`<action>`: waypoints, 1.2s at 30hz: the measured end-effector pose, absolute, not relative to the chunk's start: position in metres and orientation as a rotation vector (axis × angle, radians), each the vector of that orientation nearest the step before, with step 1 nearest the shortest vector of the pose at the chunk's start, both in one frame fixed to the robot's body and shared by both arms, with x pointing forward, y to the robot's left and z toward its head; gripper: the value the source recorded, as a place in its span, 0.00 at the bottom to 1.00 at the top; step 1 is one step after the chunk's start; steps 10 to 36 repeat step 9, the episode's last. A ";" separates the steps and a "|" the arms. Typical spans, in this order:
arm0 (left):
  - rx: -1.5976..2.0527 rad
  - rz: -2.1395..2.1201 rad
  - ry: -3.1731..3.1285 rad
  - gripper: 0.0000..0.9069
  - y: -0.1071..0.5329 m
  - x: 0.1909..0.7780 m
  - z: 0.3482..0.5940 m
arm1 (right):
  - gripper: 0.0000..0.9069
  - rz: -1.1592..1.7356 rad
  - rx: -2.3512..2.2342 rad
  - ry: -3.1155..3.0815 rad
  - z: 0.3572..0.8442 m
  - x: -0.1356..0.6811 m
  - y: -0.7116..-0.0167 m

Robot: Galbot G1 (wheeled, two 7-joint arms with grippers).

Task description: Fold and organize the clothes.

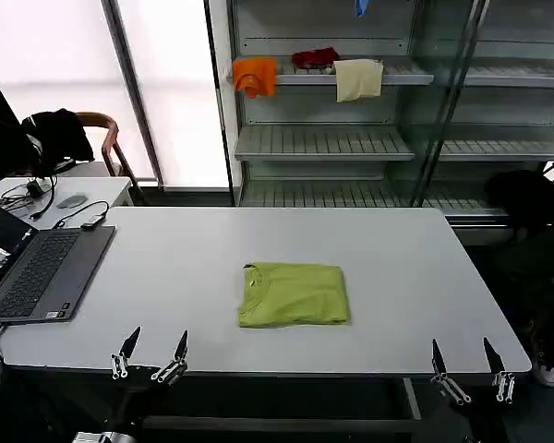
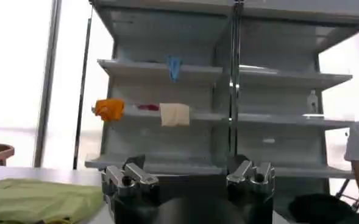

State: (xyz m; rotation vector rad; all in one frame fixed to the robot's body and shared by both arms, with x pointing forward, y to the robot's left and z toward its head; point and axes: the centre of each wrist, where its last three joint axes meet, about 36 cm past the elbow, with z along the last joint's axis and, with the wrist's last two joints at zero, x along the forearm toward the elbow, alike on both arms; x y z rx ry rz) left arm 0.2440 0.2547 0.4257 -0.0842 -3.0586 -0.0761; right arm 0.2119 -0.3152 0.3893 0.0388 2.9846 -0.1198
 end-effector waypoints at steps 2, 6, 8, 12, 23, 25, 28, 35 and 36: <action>-0.083 -0.076 -3.059 1.00 0.255 0.244 0.426 | 1.00 -0.119 0.038 2.985 0.389 0.212 -0.315; -0.082 -0.075 -3.060 1.00 0.255 0.244 0.426 | 1.00 -0.118 0.036 2.987 0.390 0.213 -0.315; -0.081 -0.074 -3.060 1.00 0.255 0.244 0.425 | 1.00 -0.117 0.034 2.989 0.389 0.213 -0.314; -0.081 -0.074 -3.060 1.00 0.255 0.244 0.425 | 1.00 -0.117 0.034 2.990 0.389 0.213 -0.314; -0.081 -0.074 -3.060 1.00 0.255 0.244 0.425 | 1.00 -0.117 0.034 2.990 0.389 0.213 -0.314; -0.081 -0.074 -3.060 1.00 0.255 0.244 0.425 | 1.00 -0.117 0.034 2.990 0.389 0.213 -0.314; -0.081 -0.074 -3.060 1.00 0.255 0.244 0.425 | 1.00 -0.117 0.034 2.990 0.389 0.213 -0.314; -0.081 -0.074 -3.060 1.00 0.255 0.244 0.425 | 1.00 -0.117 0.034 2.990 0.389 0.213 -0.314; -0.081 -0.074 -3.060 1.00 0.255 0.244 0.425 | 1.00 -0.117 0.034 2.990 0.389 0.213 -0.314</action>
